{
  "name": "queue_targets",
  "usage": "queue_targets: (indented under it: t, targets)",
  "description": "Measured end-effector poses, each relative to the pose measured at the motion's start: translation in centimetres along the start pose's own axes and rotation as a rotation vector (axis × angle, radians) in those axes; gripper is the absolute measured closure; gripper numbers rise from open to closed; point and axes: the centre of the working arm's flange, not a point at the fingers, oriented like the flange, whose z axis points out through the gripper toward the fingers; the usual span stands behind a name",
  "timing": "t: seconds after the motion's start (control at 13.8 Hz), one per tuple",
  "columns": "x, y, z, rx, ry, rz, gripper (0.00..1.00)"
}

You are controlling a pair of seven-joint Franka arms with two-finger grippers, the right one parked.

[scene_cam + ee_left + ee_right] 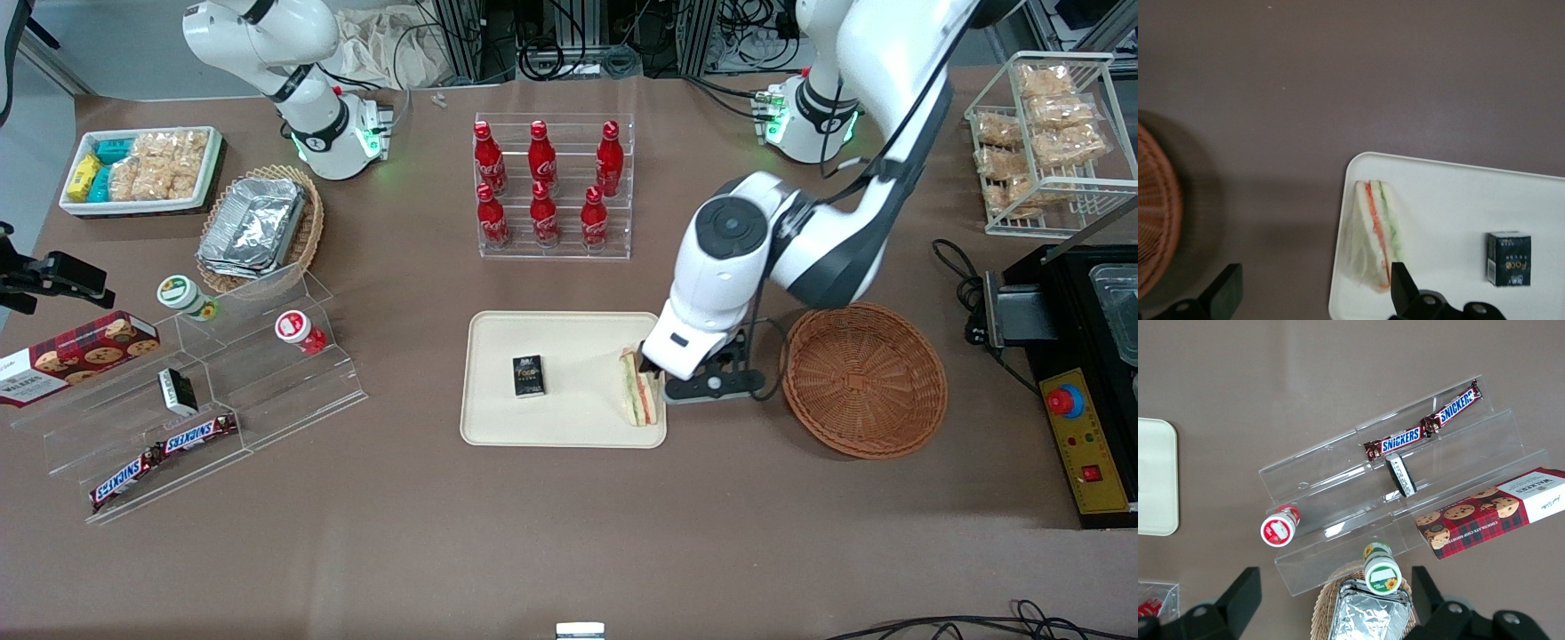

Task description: Place sandwich from basket to tray

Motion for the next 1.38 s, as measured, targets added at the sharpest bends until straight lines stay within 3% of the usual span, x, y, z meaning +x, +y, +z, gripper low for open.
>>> queue_targets:
  t: [0.29, 0.51, 0.72, 1.01, 1.38]
  targets:
    - [1.7, -5.8, -5.4, 0.002, -0.053, 0.010, 0.00]
    - [2.8, -12.3, -9.6, -0.003, -0.127, 0.032, 0.00]
    - [2.5, -18.1, -14.0, 0.000, -0.176, 0.037, 0.00]
    - [0.5, -22.0, -18.3, 0.037, -0.214, -0.014, 0.00]
    - [-0.9, -24.4, -21.9, 0.033, -0.204, -0.053, 0.00]
